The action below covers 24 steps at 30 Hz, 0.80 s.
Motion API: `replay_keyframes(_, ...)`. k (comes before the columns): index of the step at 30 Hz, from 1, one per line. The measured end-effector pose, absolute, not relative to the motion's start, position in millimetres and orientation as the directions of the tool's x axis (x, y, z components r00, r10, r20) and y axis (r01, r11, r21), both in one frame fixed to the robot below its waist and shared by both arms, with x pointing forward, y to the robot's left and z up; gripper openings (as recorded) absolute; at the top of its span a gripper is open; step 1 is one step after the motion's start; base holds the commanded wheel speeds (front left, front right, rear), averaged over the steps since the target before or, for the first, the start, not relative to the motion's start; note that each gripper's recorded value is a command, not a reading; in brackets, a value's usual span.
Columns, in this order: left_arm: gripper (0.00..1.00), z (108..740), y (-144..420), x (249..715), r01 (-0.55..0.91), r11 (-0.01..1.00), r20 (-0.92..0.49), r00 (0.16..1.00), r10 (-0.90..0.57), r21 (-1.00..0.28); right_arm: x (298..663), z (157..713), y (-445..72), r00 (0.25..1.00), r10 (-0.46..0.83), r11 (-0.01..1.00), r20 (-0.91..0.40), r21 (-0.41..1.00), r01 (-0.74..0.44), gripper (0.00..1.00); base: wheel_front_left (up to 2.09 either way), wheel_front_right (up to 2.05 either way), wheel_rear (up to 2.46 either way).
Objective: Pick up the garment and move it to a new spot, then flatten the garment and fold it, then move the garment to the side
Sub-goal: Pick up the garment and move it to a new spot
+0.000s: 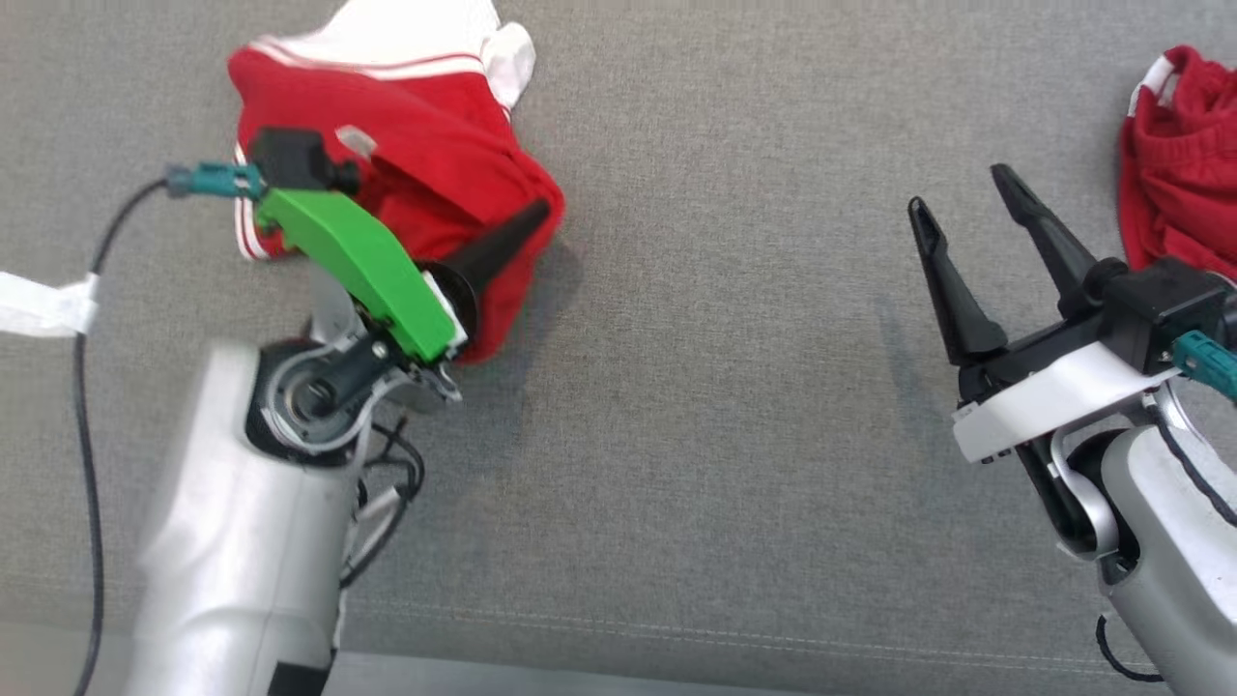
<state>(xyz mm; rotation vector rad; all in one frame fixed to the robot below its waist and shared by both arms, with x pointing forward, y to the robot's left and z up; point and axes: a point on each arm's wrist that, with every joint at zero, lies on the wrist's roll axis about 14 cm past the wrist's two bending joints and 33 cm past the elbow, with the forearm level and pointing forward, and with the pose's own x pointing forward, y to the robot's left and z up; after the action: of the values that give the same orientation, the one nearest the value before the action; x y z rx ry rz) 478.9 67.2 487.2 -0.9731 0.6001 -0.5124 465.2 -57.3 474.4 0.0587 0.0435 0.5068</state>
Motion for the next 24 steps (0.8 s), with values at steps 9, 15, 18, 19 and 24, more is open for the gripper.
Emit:
replay_keyframes(9, 0.00, 473.0, -34.9, 367.8, 0.074, 0.234, -0.173, 0.470, -0.865, -0.970, 435.8, 482.0, -73.4, 0.897, 0.441, 0.896, -0.040, 0.072, -0.438, 1.00, 0.00, 0.00, 0.00)
replay_keyframes(15, 0.00, 446.0, -61.3, 309.3, 0.013, 0.299, -0.273, 0.370, -0.888, -0.954, 421.0, 490.1, -95.3, 0.917, 0.397, 0.917, -0.042, 0.038, -0.396, 1.00, 0.00, 0.00, 0.00)
replay_keyframes(18, 0.00, 429.5, -57.3, 292.6, -0.031, 0.349, -0.335, 0.370, -0.867, -0.937, 418.6, 496.7, -104.2, 0.923, 0.382, 0.924, -0.031, 0.015, -0.382, 1.00, 0.00, 0.00, 0.00)
replay_keyframes(19, 0.00, 424.9, -55.5, 287.5, -0.046, 0.360, -0.351, 0.371, -0.860, -0.932, 418.0, 497.9, -105.5, 0.924, 0.382, 0.924, -0.029, 0.010, -0.381, 1.00, 0.00, 0.00, 0.00)
replay_keyframes(24, 0.00, 397.3, -25.4, 277.1, -0.143, 0.443, -0.457, 0.447, -0.769, -0.885, 418.3, 499.6, -98.5, 0.915, 0.404, 0.915, -0.024, 0.007, -0.403, 1.00, 0.00, 0.00, 0.00)
